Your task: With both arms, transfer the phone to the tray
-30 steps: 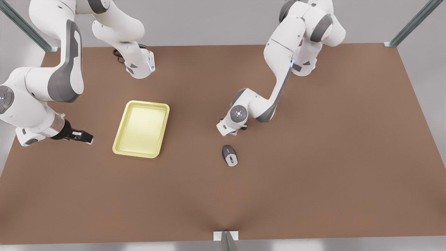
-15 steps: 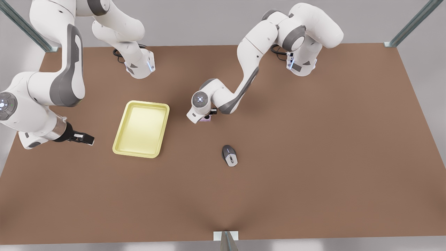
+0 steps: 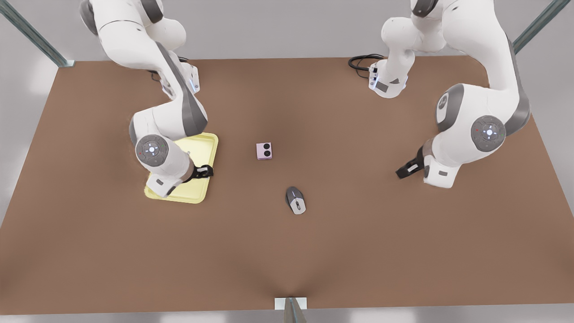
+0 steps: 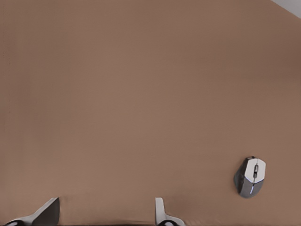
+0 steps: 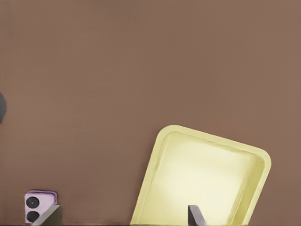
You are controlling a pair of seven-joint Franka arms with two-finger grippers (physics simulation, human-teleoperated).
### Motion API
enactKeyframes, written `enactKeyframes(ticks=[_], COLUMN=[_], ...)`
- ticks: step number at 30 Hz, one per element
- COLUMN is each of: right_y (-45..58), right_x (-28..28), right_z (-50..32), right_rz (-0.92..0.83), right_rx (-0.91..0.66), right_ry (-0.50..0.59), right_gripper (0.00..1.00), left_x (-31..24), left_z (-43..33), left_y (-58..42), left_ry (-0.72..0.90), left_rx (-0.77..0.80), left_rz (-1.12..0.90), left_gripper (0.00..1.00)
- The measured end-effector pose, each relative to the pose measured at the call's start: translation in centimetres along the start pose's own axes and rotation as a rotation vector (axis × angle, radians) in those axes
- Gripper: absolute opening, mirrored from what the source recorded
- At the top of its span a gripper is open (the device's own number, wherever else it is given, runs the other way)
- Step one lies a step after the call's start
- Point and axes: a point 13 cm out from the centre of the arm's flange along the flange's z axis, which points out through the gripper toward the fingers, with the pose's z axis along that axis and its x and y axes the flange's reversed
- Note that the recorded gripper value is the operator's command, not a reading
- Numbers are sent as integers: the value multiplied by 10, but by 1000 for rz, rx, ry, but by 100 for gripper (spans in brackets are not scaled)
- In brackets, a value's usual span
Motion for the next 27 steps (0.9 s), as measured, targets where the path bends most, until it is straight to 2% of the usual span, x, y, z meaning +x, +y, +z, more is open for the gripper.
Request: enactKeyframes(ticks=[3, 6, 14, 16, 18, 27], right_y=[88, 127, 188, 193, 203, 214], right_x=[43, 74, 56, 54, 74, 102], right_z=[52, 91, 173, 196, 220, 241], right_rz=[-77, -42, 143, 145, 123, 142], right_rx=[24, 3, -73, -65, -50, -87], right_ry=[54, 66, 10, -2, -6, -54], right_gripper=[100, 100, 100, 100, 100, 100], left_x=[9, 22, 37, 37, 37, 35], left_z=[-3, -32, -28, -23, -18, -8], left_y=[22, 15, 15, 14, 14, 11], left_ry=[16, 29, 115, 129, 141, 167], left_rx=[-55, -18, -5, -8, -10, -8], left_rz=[98, 195, 370, 403, 431, 528], left_gripper=[100, 100, 100, 100, 100, 100])
